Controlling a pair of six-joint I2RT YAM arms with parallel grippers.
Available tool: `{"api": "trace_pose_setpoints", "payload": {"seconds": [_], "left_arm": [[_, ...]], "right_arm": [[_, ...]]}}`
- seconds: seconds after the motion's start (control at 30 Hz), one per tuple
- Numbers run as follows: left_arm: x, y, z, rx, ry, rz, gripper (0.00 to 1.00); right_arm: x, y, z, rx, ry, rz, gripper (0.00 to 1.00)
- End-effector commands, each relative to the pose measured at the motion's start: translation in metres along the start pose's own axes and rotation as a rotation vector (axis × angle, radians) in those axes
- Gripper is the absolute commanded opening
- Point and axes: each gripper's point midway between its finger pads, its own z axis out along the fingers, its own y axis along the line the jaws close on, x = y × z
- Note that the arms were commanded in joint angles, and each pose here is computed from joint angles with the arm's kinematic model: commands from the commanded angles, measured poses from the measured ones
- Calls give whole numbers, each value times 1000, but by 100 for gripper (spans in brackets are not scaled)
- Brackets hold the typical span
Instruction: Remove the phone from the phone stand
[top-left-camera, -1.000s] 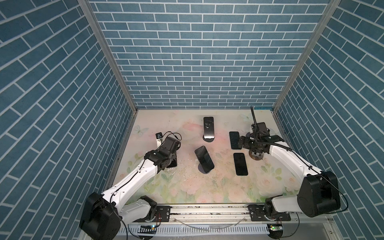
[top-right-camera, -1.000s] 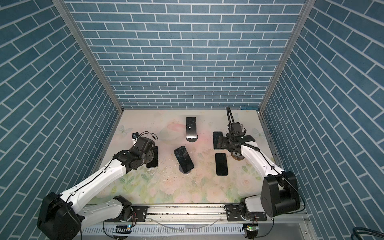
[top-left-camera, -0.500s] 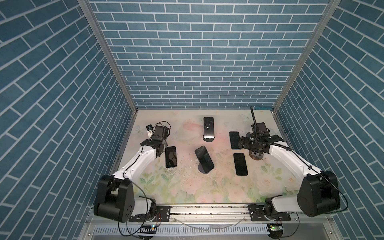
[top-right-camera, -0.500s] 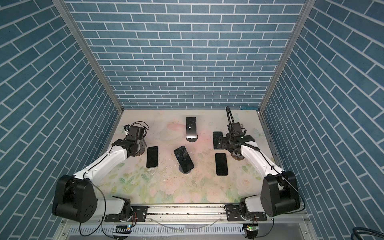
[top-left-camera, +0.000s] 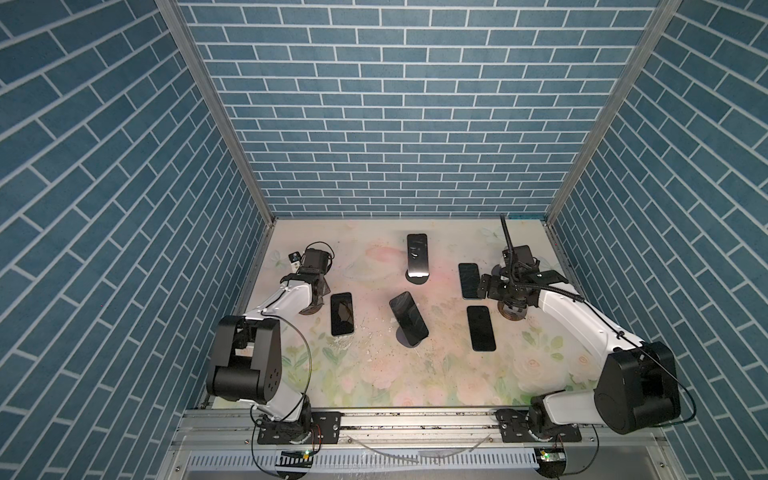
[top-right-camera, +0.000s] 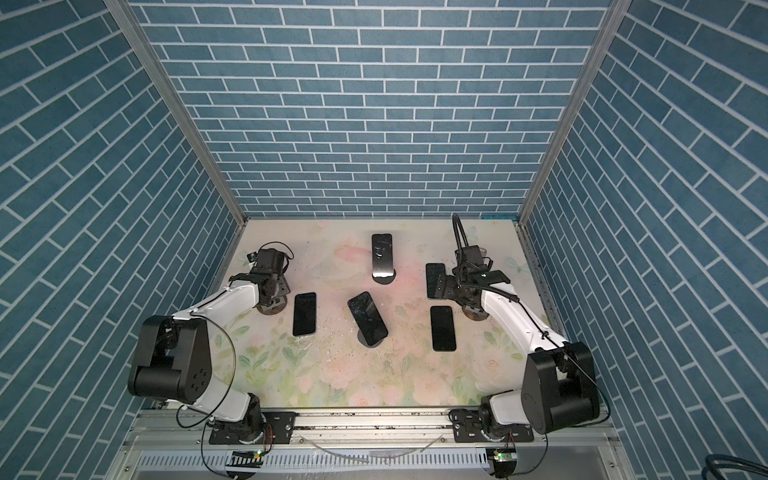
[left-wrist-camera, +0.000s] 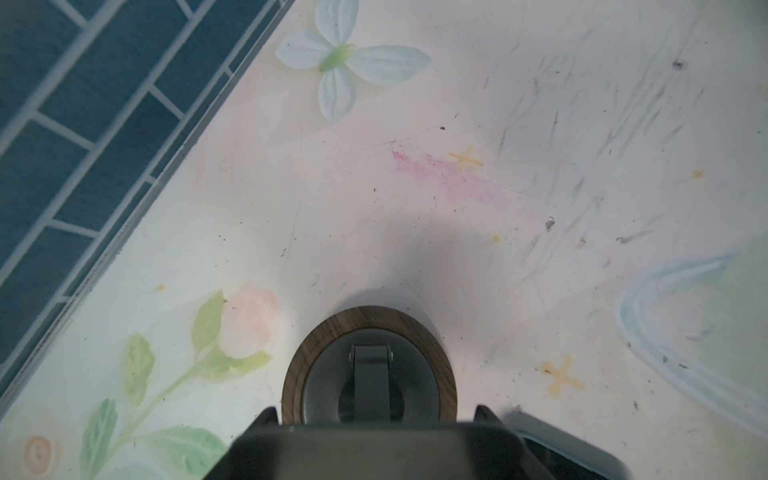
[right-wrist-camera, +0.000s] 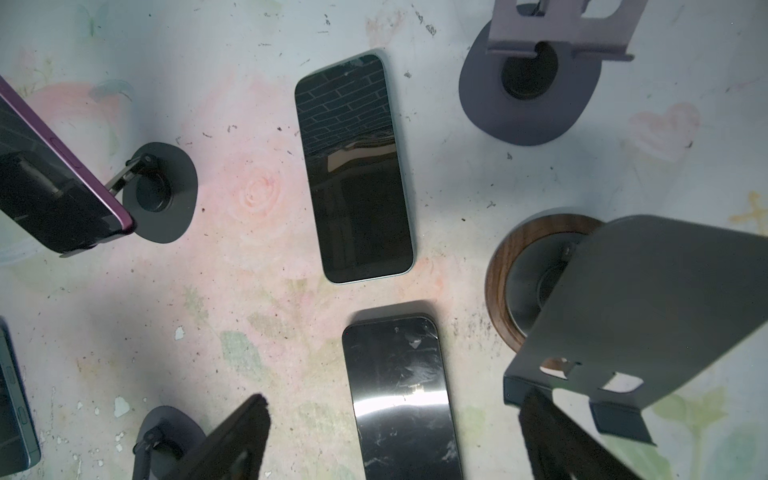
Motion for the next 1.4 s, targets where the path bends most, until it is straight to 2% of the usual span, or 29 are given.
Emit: {"api": "trace_pose_setpoints", "payload": {"seconds": [0.0, 0.33, 0.37, 0.43, 0.53, 0.87, 1.17, 1.37], "left_arm": [[-1, -3, 8, 13, 0, -17, 54], [16, 6, 22, -2, 50, -33, 59], [16, 6, 22, -3, 51, -29, 61], [18, 7, 23, -3, 56, -27, 73], [18, 8, 23, -5, 60, -31, 82], [18, 13, 17, -8, 59, -27, 99], [2, 15, -14, 49, 2, -30, 100], [-7, 9, -45, 157, -33, -50, 100]], "right_arm": [[-4, 4, -7, -4, -3, 1, 95], [-9, 8, -5, -10, 6, 17, 95], [-9, 9, -4, -12, 7, 17, 95], [-10, 9, -3, -13, 5, 19, 95], [-10, 10, -2, -17, 7, 22, 95], [-8, 10, -2, -14, 15, 15, 95], [-8, 14, -2, -29, 12, 16, 95], [-9, 26, 0, -66, 15, 1, 95]]}}
